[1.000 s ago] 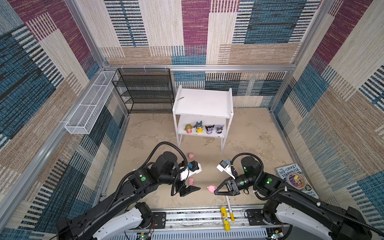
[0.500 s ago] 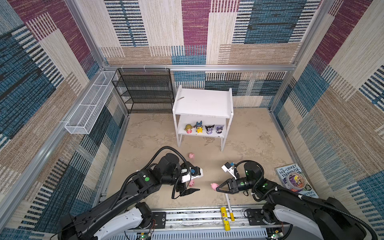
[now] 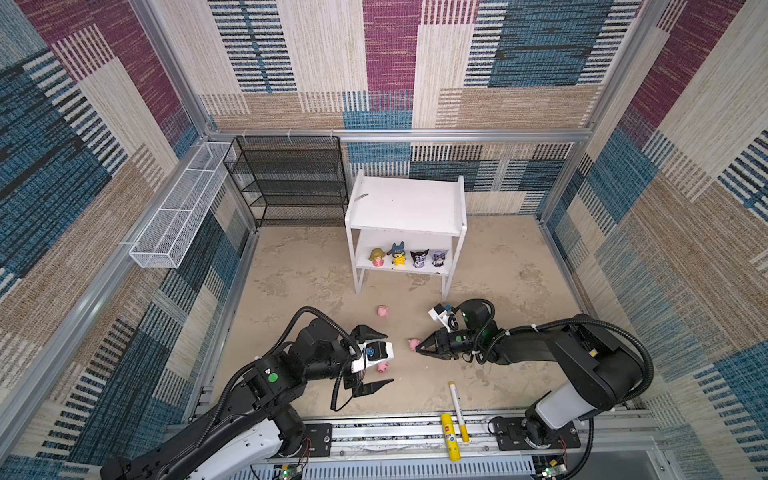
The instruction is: Place and organize the plastic toys onto the shelf
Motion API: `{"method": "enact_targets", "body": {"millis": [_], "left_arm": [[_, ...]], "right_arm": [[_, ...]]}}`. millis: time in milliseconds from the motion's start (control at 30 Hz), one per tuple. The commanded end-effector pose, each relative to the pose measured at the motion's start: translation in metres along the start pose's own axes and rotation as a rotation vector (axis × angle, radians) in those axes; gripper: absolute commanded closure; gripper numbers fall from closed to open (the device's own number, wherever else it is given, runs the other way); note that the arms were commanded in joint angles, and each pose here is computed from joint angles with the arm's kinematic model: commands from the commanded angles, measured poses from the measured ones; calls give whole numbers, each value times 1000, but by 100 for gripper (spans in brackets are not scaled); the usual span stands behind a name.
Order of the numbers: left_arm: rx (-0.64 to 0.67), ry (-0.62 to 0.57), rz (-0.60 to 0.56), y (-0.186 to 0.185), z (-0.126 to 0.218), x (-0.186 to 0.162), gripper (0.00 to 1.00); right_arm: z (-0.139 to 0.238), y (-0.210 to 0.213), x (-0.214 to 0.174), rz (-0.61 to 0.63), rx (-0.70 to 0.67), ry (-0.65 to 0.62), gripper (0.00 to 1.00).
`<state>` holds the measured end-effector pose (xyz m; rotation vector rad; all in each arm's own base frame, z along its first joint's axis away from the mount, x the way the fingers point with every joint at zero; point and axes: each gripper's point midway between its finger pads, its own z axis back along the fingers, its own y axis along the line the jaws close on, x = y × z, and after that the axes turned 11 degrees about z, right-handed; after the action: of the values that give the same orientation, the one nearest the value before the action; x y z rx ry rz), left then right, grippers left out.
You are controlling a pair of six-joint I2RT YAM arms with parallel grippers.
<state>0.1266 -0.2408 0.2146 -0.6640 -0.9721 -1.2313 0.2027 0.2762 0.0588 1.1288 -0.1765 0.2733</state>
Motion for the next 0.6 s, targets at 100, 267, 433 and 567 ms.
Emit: {"method": "enact_targets", "body": {"millis": [100, 267, 433, 567], "left_arm": [[16, -48, -47, 2, 4, 12, 5], [18, -77, -56, 1, 9, 17, 5], [26, -102, -67, -1, 14, 20, 5], [32, -107, -69, 0, 15, 21, 5]], "right_arm": [[5, -20, 1, -58, -145, -7, 72], [6, -34, -23, -162, -163, 26, 71], [7, -41, -34, -205, -179, 40, 68], [10, -38, -32, -202, -189, 32, 56]]}}
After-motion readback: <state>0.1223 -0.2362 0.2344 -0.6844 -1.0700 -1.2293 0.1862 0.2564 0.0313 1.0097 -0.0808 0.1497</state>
